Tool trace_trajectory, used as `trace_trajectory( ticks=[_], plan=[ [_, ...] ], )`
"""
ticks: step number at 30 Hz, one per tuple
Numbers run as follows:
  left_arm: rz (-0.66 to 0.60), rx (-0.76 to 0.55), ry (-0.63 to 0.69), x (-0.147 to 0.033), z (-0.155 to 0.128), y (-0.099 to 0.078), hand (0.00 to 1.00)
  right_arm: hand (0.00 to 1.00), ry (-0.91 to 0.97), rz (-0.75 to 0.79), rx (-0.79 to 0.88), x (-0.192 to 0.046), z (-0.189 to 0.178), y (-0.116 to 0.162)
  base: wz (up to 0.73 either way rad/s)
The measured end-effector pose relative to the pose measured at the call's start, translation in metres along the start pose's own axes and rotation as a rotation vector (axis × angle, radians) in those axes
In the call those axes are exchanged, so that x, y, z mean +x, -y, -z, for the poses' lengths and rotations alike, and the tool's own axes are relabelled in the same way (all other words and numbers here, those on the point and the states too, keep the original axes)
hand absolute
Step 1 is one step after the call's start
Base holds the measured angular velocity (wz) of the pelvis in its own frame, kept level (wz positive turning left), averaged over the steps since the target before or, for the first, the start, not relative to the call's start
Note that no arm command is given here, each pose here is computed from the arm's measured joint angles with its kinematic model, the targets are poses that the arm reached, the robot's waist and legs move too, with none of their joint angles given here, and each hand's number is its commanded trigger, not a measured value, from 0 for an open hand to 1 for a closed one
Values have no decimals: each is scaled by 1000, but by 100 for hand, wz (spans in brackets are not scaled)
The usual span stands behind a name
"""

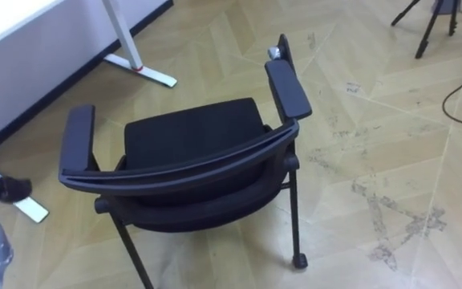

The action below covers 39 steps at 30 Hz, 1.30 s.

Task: Push chair

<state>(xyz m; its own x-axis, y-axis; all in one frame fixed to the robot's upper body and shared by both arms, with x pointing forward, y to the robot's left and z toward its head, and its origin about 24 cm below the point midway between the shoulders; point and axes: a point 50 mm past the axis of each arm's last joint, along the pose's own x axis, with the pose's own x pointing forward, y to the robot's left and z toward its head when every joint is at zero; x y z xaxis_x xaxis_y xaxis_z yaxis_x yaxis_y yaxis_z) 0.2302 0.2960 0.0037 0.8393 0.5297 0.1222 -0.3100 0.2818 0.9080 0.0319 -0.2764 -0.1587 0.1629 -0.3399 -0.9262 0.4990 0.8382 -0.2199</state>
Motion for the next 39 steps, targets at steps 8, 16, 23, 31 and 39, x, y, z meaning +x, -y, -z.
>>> trace_trajectory(
  ticks=[8,16,23,31,39],
  plan=[
    [119,148,244,-9,-47,7,0,0,-15,-32,-15,0,2,-5,2],
    [172,368,387,-6,-60,-3,0,0,4,-60,-19,2,-11,-12,5],
    [240,411,434,-13,-71,-13,0,0,21,-43,-33,2,-21,-7,4],
    [400,478,428,-12,-71,-15,0,0,46,-1,-60,2,-32,8,2],
    [662,565,442,-21,-88,-21,0,0,52,-30,-9,2,-35,8,1]
  ],
)
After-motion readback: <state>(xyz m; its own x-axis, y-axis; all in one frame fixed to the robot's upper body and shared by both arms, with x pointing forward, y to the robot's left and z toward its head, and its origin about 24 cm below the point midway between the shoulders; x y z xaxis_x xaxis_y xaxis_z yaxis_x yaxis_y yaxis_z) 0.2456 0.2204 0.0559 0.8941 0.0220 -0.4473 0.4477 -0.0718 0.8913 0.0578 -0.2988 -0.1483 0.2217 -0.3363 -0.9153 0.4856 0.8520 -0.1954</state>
